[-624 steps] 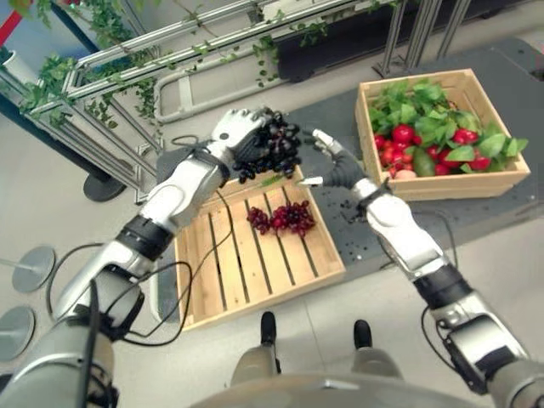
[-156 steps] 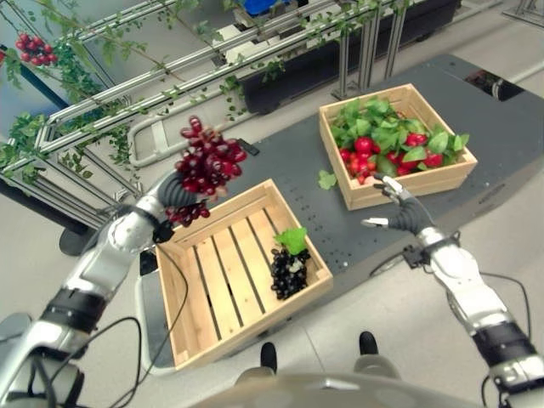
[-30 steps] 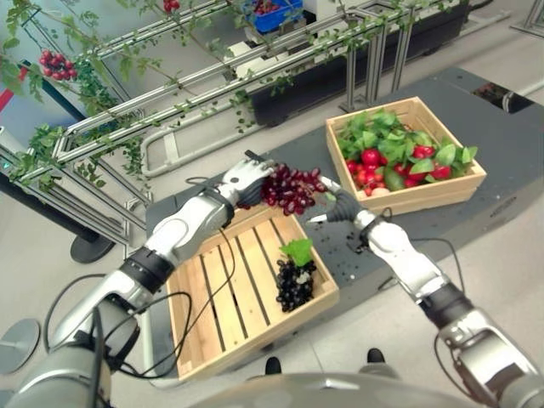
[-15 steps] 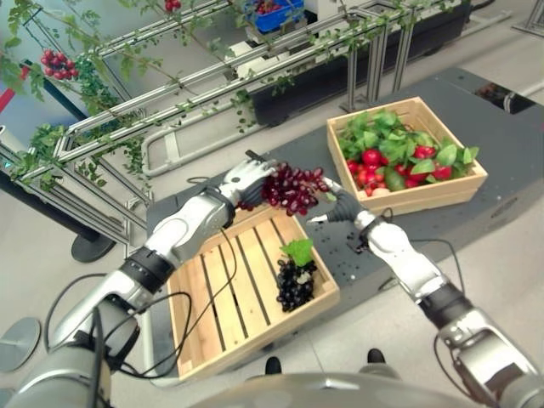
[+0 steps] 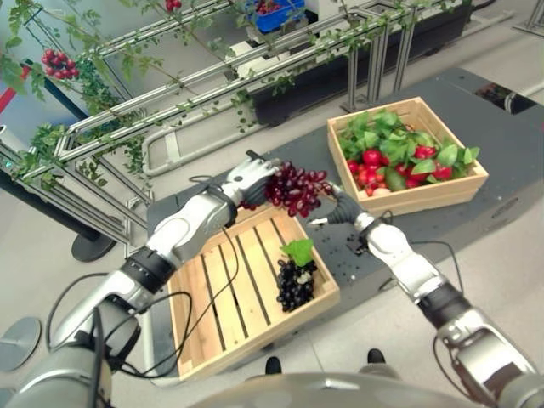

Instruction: Pick up the fruits from the basket on one side to the basket on the other side

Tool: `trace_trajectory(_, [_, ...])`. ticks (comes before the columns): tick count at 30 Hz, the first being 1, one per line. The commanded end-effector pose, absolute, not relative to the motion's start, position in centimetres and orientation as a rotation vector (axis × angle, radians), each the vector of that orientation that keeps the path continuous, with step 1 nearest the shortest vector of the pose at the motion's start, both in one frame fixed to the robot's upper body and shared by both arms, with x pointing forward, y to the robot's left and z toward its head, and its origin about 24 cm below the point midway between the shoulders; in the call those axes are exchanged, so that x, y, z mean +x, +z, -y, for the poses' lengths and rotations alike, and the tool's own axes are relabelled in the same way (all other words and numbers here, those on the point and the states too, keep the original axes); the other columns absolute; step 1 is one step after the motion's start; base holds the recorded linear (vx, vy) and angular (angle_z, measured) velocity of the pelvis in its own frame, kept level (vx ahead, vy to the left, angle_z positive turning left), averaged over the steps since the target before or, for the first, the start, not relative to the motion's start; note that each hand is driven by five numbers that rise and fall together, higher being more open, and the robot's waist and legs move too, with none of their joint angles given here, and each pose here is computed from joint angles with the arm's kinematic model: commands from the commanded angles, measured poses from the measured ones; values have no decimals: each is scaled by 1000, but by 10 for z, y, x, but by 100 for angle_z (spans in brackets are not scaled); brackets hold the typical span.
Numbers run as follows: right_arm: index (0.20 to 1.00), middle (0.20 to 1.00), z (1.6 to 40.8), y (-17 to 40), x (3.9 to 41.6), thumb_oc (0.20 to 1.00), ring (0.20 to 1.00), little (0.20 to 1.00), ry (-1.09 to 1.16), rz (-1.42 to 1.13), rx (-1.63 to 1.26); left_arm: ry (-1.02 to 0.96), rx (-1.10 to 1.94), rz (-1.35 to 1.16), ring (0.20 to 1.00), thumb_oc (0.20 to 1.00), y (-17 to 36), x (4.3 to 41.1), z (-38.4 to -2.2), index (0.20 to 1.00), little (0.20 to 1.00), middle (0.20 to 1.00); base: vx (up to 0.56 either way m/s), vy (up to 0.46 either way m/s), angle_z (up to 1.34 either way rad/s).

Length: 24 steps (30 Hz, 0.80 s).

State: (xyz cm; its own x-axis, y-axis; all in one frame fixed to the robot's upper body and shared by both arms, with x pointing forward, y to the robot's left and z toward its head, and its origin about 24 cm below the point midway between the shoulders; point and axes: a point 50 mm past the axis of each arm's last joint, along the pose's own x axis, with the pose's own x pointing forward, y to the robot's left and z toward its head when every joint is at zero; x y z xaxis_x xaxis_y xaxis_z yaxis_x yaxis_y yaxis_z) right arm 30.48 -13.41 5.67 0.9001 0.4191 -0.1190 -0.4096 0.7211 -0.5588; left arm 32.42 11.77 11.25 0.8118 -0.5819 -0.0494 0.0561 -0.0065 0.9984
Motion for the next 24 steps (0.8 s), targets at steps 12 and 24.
trace_trajectory(12, [1000, 1000, 95, 127, 311, 1000, 1000, 1000, 509, 348, -496, -408, 1464, 536, 200, 200, 146, 337, -121, 200, 200, 200, 0, 0, 0])
trace_trajectory(24, [1000, 1000, 98, 128, 310, 1000, 1000, 1000, 502, 350, -456, -400, 1467, 538, 200, 200, 145, 332, -126, 200, 200, 200, 0, 0, 0])
